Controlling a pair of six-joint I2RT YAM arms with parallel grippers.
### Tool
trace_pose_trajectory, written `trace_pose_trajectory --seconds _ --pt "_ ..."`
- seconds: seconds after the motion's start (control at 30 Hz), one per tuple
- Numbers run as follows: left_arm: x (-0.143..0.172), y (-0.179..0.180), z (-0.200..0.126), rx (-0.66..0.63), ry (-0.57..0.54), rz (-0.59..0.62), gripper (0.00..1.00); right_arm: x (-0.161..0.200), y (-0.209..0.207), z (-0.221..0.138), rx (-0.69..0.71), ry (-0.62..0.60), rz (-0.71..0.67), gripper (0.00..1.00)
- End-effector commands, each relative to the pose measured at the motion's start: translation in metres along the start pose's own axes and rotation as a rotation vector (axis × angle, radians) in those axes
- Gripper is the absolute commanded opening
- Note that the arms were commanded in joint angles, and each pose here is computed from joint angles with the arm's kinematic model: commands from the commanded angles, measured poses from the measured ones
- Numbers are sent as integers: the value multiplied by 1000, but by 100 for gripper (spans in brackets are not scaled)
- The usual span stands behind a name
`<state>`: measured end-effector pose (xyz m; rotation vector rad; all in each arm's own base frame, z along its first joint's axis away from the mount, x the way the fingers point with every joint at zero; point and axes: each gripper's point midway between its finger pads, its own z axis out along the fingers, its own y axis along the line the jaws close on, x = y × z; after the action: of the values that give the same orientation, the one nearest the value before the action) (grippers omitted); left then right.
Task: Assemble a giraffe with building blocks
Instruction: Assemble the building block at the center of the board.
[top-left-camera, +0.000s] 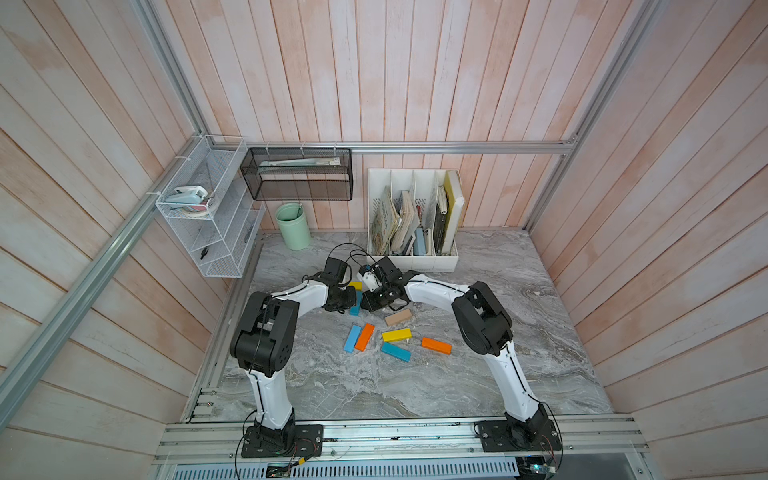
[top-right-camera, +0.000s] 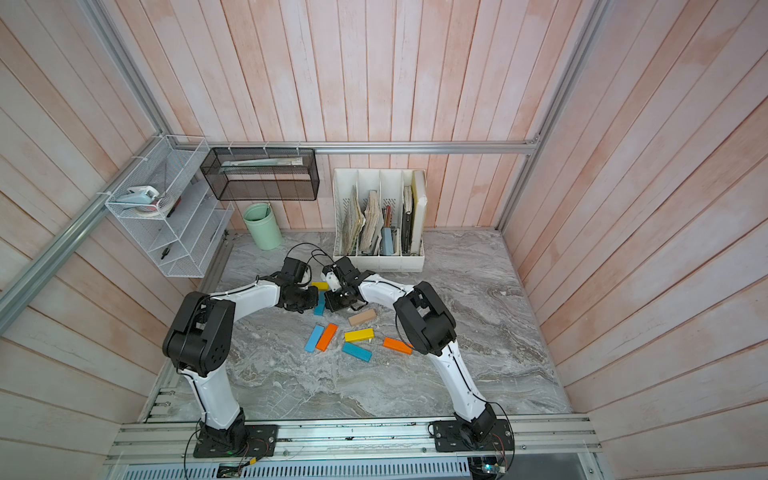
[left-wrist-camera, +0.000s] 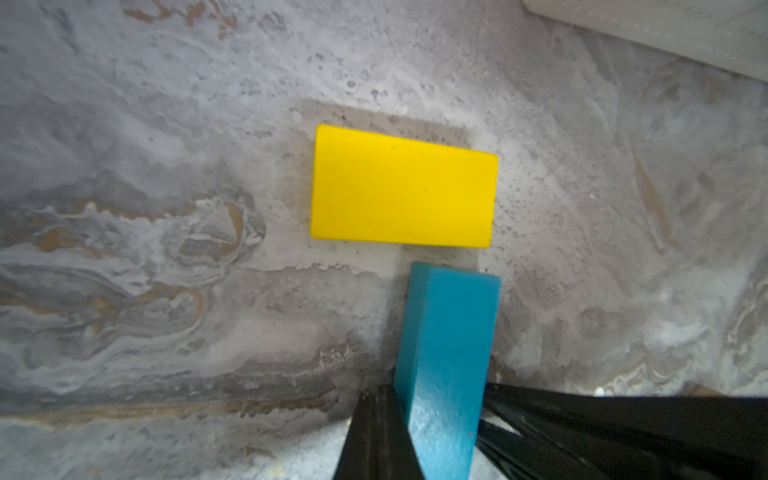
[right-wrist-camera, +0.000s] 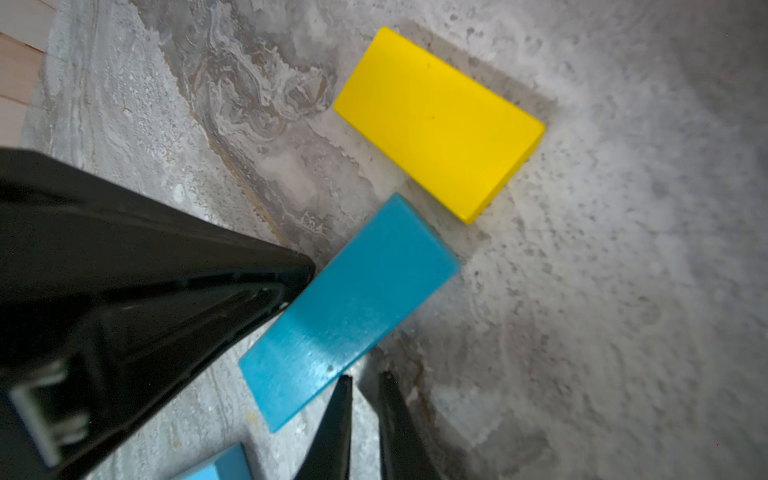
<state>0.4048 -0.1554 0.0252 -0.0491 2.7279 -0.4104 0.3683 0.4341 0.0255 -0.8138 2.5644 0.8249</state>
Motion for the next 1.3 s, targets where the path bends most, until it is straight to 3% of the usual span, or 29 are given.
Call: trace_pose_trajectory --seconds 0.0,0.73,1.27 --pt "-6 -20 2 82 -1 13 0 34 -26 12 61 92 50 16" --pt "-16 -21 3 69 -10 22 0 30 -35 8 68 79 65 17" --pt "-2 -23 4 92 8 11 0 25 -44 5 89 74 72 18"
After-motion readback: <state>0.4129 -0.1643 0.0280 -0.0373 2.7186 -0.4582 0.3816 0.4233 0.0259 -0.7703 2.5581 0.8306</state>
